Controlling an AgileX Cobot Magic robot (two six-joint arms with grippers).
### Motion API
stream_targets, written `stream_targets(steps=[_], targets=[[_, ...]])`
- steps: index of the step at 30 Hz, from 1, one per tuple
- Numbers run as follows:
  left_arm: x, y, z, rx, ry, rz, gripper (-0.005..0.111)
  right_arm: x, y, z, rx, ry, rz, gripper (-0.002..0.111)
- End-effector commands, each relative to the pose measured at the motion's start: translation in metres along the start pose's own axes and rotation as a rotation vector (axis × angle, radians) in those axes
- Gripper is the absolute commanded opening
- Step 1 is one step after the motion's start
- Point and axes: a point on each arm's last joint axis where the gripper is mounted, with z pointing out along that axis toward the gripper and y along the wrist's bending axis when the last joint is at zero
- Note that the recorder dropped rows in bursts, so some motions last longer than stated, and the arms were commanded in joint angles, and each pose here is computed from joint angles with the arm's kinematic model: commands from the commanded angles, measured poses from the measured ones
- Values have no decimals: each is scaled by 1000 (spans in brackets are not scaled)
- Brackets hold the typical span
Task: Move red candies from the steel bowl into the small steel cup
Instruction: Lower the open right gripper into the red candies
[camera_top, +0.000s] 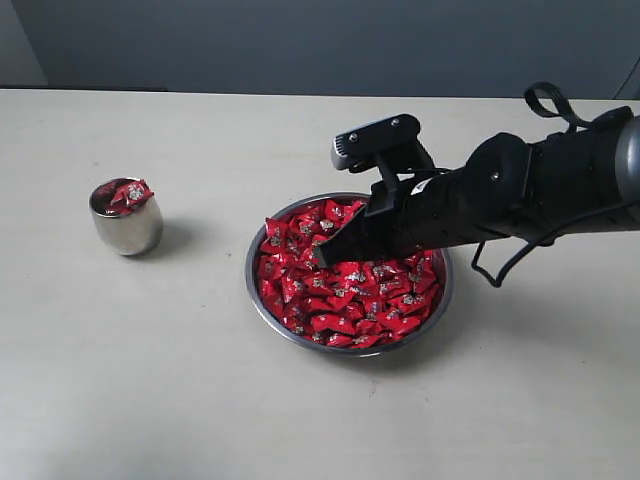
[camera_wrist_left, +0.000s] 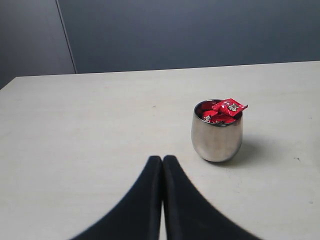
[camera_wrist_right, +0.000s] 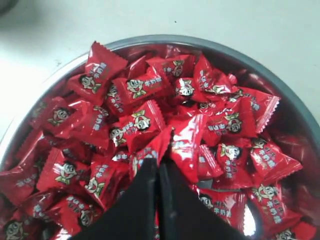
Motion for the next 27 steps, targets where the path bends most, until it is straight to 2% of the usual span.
stream_targets(steps=[1,4,8,15,23,25,27], targets=[[1,0,0,0,-2,-3,0,2,1,-3,-23,28,14,-1],[1,0,0,0,-2,-3,0,3,-2,-3,-16,26,56,-1],[1,0,0,0,-2,-3,0,7,-19,-2,-5,68,118,-1],[1,0,0,0,-2,-3,0,21,-23,14,-11,155,104,-1],[1,0,0,0,-2,-3,0,21,-24,15,3,148,56,-1],[1,0,0,0,-2,-3,0,21,-24,15,-2,154,57,4],[1,0,0,0,-2,-3,0,22,-24,14,-7,162,55,15]])
